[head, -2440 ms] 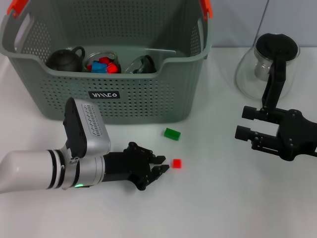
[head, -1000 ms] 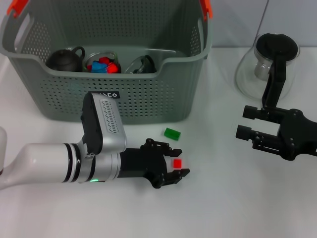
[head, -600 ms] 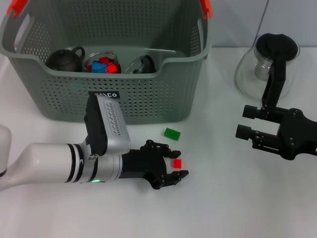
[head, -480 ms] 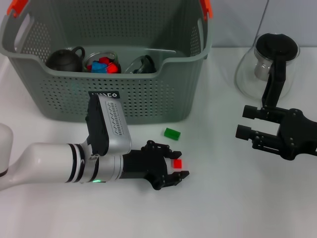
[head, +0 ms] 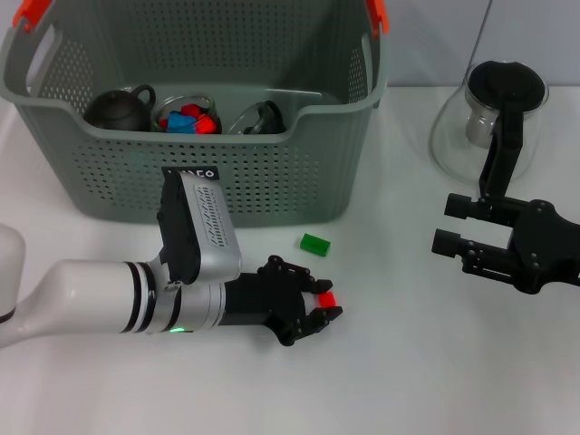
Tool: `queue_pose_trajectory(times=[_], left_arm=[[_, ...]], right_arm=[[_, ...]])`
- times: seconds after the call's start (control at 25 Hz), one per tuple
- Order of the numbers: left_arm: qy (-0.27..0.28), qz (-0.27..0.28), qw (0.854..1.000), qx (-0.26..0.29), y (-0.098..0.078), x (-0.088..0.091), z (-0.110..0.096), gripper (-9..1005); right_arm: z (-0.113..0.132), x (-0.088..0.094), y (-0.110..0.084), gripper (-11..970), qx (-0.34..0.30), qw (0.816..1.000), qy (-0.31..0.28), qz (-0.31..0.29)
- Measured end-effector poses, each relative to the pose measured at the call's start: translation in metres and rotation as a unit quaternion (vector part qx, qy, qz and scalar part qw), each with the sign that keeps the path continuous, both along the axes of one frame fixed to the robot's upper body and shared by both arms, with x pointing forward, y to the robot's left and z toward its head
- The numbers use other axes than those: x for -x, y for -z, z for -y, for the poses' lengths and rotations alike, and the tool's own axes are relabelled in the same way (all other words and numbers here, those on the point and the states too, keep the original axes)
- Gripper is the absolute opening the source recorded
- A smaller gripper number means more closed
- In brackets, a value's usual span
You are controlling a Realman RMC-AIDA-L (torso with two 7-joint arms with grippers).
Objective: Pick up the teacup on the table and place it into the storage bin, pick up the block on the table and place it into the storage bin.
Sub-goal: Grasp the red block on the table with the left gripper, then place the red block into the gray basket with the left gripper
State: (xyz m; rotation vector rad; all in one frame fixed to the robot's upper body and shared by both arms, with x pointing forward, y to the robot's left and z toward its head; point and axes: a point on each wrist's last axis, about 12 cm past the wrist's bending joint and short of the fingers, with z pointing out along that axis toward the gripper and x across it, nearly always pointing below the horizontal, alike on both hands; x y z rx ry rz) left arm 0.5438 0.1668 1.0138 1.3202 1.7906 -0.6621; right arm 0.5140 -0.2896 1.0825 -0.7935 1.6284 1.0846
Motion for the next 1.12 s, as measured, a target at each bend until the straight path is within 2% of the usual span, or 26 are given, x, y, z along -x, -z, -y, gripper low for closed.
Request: queue_pose_trajectory(times=[0.24, 0.48, 0.64, 0.88, 1.12], left_arm=[[0.001, 0.003, 1.000, -0.005, 0.000, -0.001, 0.001, 362], [-0.002, 0.003, 1.000, 0.004, -0.002, -0.001, 0.000, 179], [0.002, -0.005, 1.000, 0.019, -0.003, 0.003, -0.004, 179], [-0.024, -0.015, 0.997, 0.069, -0.013, 0.009, -0.031, 178], [-0.063, -0.030, 0.987, 0.147, -0.035, 0.016, -0.074, 179]], right_arm=[[0.000, 0.000, 0.000, 673, 0.000, 1.000, 0.000, 0.000], [0.000, 0.000, 0.000, 673, 0.000, 1.000, 0.000, 0.000], [0.000, 0.000, 0.000, 673, -0.001, 1.000, 0.001, 0.000], [0.000, 0.000, 0.000, 674, -0.001, 1.000, 0.001, 0.001], [-0.001, -0.001, -0.001, 674, -0.001, 1.000, 0.000, 0.002]])
